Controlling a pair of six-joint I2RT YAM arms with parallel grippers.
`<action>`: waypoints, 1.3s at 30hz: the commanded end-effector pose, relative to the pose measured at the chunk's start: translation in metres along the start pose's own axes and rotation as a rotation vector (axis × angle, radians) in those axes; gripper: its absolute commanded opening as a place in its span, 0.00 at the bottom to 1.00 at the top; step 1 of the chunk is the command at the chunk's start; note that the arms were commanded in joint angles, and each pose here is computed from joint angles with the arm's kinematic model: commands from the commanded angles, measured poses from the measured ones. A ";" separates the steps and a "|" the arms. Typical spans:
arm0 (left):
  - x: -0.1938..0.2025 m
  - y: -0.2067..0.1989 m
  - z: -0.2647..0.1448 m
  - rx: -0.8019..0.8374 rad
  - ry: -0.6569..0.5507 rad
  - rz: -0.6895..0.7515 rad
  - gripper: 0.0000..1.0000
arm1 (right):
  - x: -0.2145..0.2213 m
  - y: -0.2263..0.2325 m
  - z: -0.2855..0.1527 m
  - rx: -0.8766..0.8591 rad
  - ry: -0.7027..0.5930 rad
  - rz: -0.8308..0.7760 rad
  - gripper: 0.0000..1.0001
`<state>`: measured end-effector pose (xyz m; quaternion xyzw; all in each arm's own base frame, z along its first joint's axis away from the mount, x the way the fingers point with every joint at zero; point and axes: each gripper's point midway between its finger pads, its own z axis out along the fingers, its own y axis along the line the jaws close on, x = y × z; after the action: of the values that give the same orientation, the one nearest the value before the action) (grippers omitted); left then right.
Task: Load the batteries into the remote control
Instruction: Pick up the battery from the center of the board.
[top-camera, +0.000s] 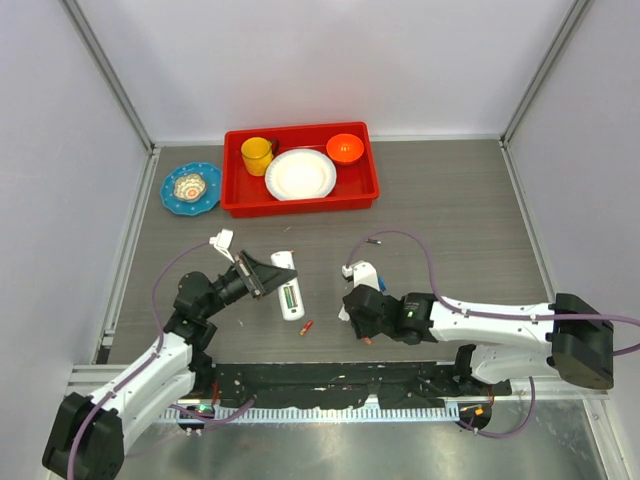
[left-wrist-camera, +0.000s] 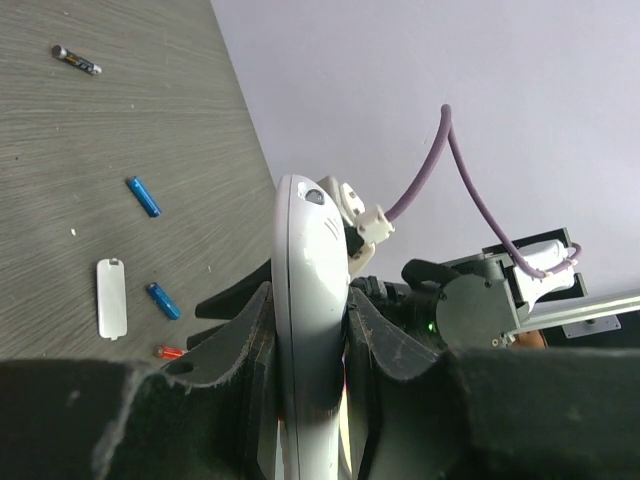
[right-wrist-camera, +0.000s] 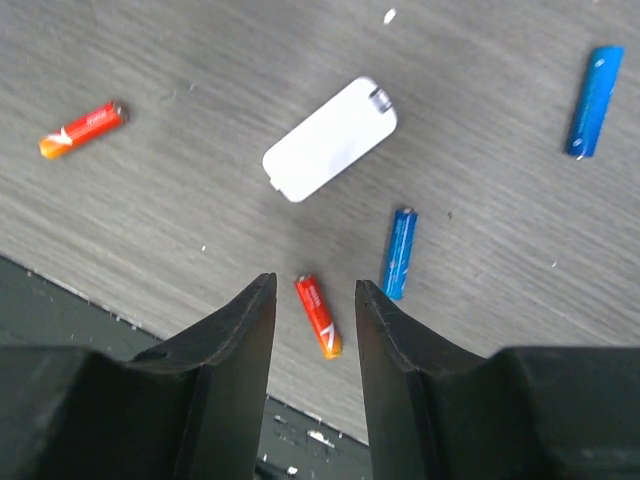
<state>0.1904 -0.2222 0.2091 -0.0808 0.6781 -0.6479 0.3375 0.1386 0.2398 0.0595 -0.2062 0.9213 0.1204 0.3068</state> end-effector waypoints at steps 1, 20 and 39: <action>-0.001 -0.009 -0.002 0.030 -0.002 0.044 0.00 | 0.017 0.012 -0.009 -0.033 0.035 -0.027 0.43; 0.002 -0.003 -0.001 0.019 0.015 0.039 0.00 | 0.045 -0.003 0.004 0.070 0.141 -0.089 0.41; 0.003 -0.003 -0.001 0.022 0.020 0.034 0.00 | 0.047 0.002 0.007 0.057 0.149 -0.068 0.19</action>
<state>0.1895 -0.2229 0.1981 -0.0793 0.6911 -0.6385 0.3291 0.1012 0.2208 0.0158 -0.2538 0.9385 0.0570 0.2272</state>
